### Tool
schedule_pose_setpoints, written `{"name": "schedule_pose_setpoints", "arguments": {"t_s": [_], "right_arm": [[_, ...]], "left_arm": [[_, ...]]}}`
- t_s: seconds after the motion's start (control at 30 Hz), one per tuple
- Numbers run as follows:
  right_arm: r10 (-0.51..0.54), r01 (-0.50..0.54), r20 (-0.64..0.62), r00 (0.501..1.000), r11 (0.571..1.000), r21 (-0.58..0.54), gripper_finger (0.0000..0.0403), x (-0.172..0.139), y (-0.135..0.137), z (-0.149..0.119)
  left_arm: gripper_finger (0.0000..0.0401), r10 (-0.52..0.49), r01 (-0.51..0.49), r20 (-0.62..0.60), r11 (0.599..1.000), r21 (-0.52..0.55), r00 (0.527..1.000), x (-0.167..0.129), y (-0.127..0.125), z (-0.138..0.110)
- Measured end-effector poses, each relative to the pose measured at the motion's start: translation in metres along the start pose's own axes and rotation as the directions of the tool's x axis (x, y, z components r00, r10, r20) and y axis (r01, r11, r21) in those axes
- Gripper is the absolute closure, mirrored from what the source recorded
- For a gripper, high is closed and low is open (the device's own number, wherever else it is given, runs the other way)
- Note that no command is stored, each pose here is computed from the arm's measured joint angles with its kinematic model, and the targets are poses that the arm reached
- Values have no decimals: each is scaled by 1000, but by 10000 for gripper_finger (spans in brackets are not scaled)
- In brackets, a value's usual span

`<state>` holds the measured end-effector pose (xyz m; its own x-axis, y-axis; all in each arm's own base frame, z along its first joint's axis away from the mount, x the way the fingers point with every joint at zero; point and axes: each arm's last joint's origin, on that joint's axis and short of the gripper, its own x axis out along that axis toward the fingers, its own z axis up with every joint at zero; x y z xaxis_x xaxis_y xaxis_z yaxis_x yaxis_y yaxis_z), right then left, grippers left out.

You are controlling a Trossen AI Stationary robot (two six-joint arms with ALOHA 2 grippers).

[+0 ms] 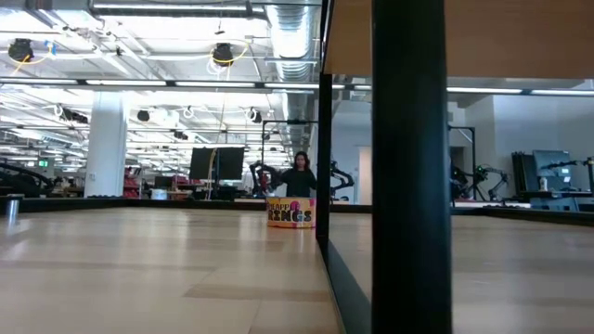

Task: Pick and place cans onto a shelf
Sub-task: Put the canned peas on the shelf

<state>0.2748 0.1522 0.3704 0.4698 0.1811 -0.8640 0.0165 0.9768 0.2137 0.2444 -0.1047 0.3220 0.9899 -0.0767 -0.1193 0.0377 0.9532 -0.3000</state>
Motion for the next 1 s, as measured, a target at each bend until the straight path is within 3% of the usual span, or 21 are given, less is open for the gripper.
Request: {"name": "schedule_pose_setpoints", "arguments": {"t_s": [0.43, 0.73, 1.0], "right_arm": [[58, -51, -125, 991, 997, 53, 397, -30, 4, -29], [70, -68, 70, 995, 997, -42, 396, -25, 8, -8], [27, -22, 40, 999, 995, -102, 397, -7, 2, 1]], "left_arm": [[401, 1, -1, -2, 1000, -6, 1000, 0, 0, 0], [401, 11, -11, 2, 1000, -6, 1000, 0, 0, 0], [401, 22, -22, -14, 1000, -1, 1000, 0, 1, -2]]}}
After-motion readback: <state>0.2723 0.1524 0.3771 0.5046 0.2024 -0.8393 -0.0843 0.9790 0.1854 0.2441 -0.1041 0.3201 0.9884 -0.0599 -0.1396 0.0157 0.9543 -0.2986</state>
